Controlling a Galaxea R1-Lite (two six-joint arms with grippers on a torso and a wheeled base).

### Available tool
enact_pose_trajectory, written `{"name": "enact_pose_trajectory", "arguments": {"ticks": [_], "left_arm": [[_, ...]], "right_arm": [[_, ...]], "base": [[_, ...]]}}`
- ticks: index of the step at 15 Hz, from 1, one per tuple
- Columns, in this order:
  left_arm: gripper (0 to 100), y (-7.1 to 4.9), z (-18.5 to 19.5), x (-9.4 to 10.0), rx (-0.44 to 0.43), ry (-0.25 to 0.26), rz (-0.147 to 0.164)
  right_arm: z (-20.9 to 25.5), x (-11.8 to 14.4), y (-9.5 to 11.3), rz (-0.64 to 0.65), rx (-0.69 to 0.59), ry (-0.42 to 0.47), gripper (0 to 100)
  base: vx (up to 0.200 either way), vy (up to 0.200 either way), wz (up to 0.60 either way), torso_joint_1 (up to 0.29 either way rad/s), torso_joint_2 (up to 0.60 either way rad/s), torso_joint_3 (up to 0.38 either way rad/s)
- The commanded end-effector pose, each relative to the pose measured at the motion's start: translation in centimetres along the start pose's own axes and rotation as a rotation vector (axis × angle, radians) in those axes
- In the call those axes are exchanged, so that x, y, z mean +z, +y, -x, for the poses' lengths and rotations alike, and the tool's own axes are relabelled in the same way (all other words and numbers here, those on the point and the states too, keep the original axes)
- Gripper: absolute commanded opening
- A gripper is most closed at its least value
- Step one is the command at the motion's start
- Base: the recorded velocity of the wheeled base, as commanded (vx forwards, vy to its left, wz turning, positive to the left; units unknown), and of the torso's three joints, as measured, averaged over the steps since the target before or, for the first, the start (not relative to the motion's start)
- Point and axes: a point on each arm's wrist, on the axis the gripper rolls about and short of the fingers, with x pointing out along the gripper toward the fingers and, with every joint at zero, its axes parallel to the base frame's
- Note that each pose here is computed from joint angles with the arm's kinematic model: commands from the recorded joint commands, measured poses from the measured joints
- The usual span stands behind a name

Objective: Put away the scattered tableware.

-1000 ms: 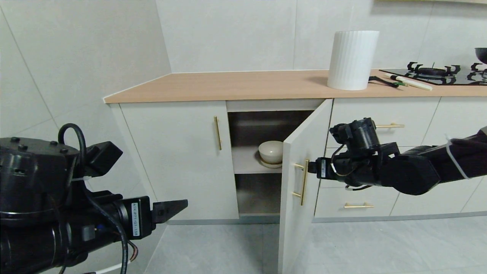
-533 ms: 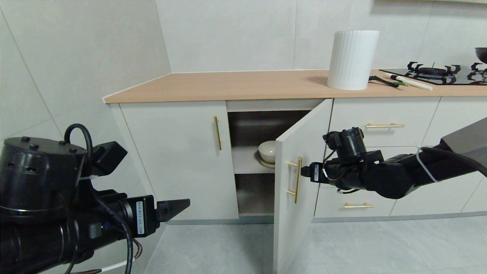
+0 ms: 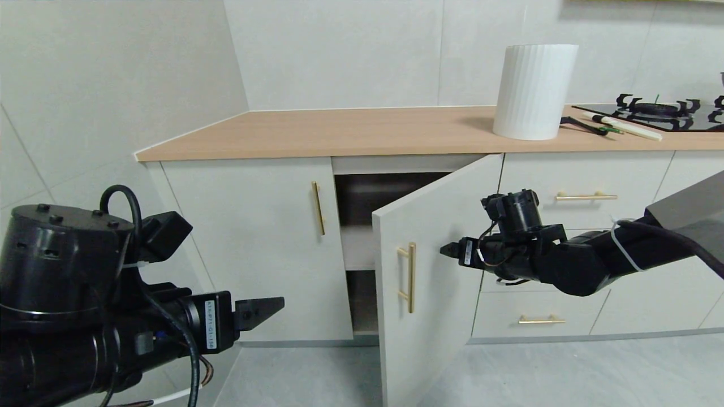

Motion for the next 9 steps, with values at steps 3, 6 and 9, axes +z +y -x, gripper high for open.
{"name": "enact_pose_trajectory", "arguments": {"ticks": [3, 6, 9], "left_arm": [[100, -0.1, -0.3, 0.1, 0.005, 0.004, 0.004], [100, -0.1, -0.4, 0.1, 0.006, 0.001, 0.005], [100, -0.1, -0.3, 0.1, 0.005, -0.001, 0.006]], "right_arm": [[-0.5, 0.4, 0.7, -0.074, 0.017, -0.017, 100], [-1.0, 0.8, 1.0, -0.117, 0.023, -0.031, 100], [-1.8, 1.8, 1.6, -0.222, 0.044, -0.072, 100]], "base": [[0.133, 0.0, 0.0, 0.002, 0.0, 0.003], [0.0, 0.0, 0.0, 0.0, 0.0, 0.0], [0.0, 0.0, 0.0, 0.0, 0.0, 0.0]]}}
